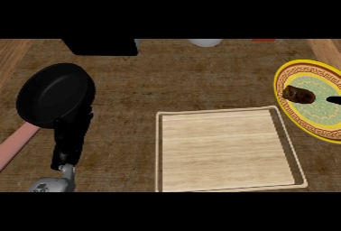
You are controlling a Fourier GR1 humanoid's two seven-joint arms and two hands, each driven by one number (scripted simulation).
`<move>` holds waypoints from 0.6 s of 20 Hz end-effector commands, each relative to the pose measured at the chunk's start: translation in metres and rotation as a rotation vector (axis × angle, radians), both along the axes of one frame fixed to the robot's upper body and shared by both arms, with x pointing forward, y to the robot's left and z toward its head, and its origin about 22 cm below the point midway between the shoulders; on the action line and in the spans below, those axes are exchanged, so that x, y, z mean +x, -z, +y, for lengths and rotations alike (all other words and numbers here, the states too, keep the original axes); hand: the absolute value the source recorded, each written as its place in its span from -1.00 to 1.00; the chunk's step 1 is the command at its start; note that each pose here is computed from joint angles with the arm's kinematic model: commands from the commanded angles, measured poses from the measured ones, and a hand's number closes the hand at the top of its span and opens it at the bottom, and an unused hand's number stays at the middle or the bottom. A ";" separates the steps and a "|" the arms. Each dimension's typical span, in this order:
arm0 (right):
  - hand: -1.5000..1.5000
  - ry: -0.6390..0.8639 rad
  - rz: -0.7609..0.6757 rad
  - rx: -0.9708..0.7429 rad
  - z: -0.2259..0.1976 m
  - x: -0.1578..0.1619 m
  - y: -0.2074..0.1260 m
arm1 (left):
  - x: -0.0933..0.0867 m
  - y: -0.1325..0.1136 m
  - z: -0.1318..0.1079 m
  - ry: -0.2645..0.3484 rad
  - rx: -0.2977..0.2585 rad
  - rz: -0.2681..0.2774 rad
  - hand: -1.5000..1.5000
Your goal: Pick the sweet potato from the tray and place it in the plate
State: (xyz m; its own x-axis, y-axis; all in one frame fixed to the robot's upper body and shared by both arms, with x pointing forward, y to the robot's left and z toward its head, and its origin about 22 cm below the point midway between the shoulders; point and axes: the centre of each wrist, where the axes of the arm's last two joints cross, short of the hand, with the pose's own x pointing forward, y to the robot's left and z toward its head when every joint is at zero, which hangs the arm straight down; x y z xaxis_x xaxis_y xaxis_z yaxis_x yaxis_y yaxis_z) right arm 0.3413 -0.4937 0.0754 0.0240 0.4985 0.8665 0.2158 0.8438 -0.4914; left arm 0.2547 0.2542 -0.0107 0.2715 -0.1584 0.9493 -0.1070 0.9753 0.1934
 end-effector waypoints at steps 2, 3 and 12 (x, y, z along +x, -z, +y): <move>-1.00 -0.011 -0.085 0.178 -0.029 -0.024 -0.005 | 0.006 0.008 -0.012 0.001 -0.002 0.005 0.00; -1.00 -0.012 -0.079 0.168 -0.035 -0.039 0.010 | 0.006 0.010 -0.008 0.009 -0.013 0.012 0.00; -1.00 -0.072 -0.128 0.195 -0.032 -0.049 0.031 | -0.006 -0.016 -0.014 0.025 0.002 -0.007 0.00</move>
